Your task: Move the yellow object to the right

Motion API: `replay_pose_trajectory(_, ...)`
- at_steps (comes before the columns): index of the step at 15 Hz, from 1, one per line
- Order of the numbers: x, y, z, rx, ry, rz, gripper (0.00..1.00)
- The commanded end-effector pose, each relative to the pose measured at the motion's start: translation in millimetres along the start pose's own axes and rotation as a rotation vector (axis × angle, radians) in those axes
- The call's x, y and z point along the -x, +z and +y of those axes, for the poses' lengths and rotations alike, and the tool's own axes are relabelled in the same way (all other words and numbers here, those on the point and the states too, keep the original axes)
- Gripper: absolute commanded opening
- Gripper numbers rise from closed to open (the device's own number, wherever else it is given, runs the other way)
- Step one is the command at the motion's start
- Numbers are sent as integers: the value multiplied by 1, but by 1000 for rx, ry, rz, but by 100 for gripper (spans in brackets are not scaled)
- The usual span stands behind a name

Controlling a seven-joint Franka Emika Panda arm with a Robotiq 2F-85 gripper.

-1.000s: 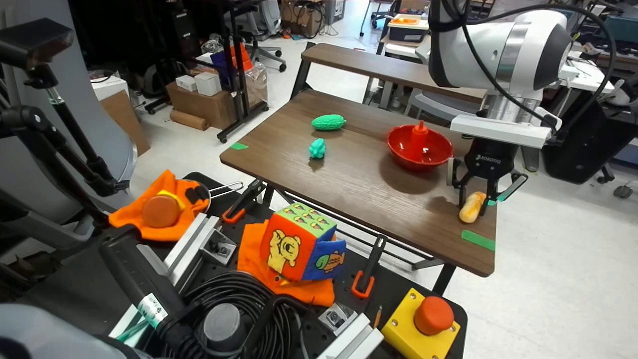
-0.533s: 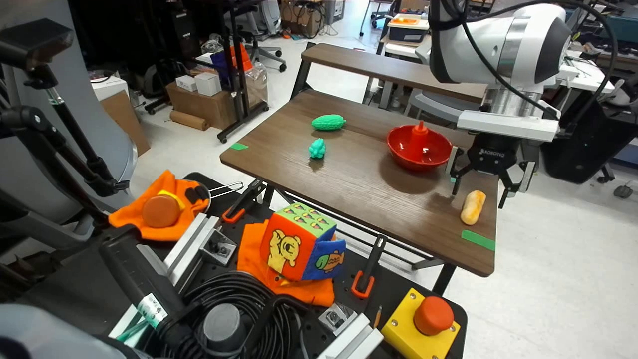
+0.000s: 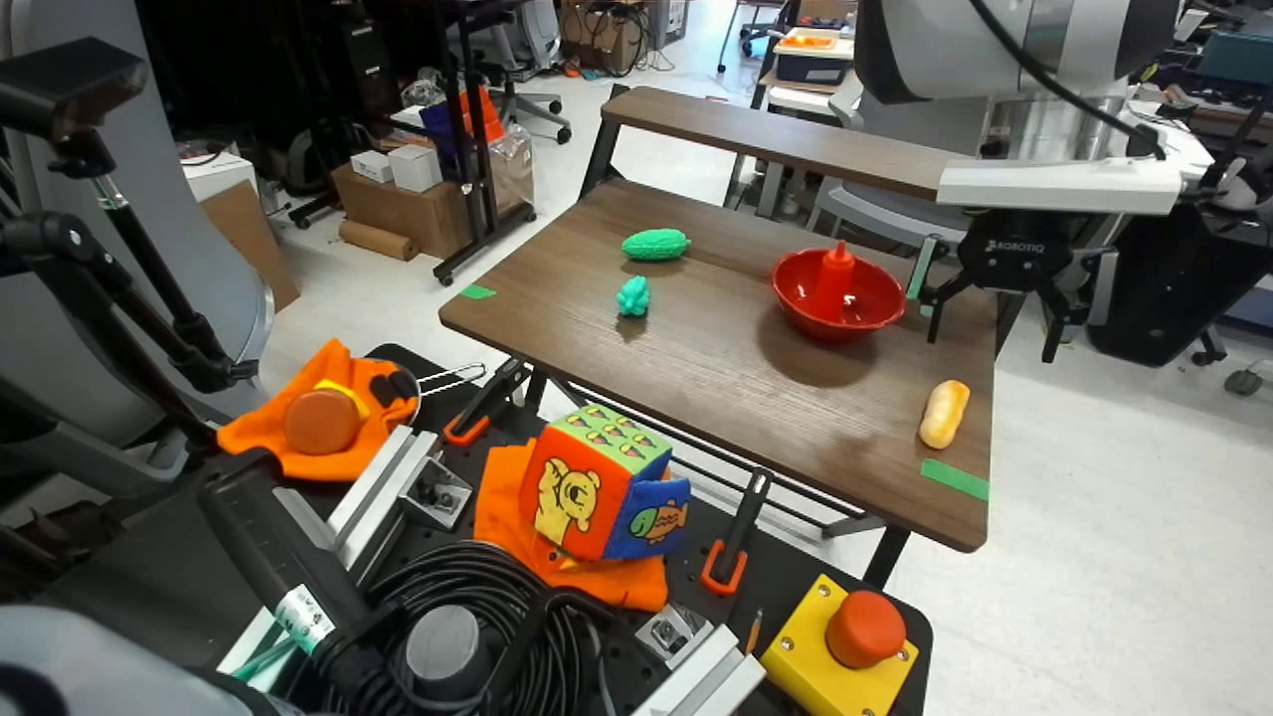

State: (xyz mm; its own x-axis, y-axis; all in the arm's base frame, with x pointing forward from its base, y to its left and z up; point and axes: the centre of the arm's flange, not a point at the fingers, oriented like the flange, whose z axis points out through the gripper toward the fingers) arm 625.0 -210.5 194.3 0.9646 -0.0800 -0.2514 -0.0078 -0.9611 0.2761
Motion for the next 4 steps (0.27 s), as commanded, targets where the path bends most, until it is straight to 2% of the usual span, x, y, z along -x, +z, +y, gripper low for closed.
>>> replay_pose_trajectory(1,8,-7,-1,-5,-2,2,100)
replay_pose_trajectory(4,18,-11,-2,-11,-4,2,100)
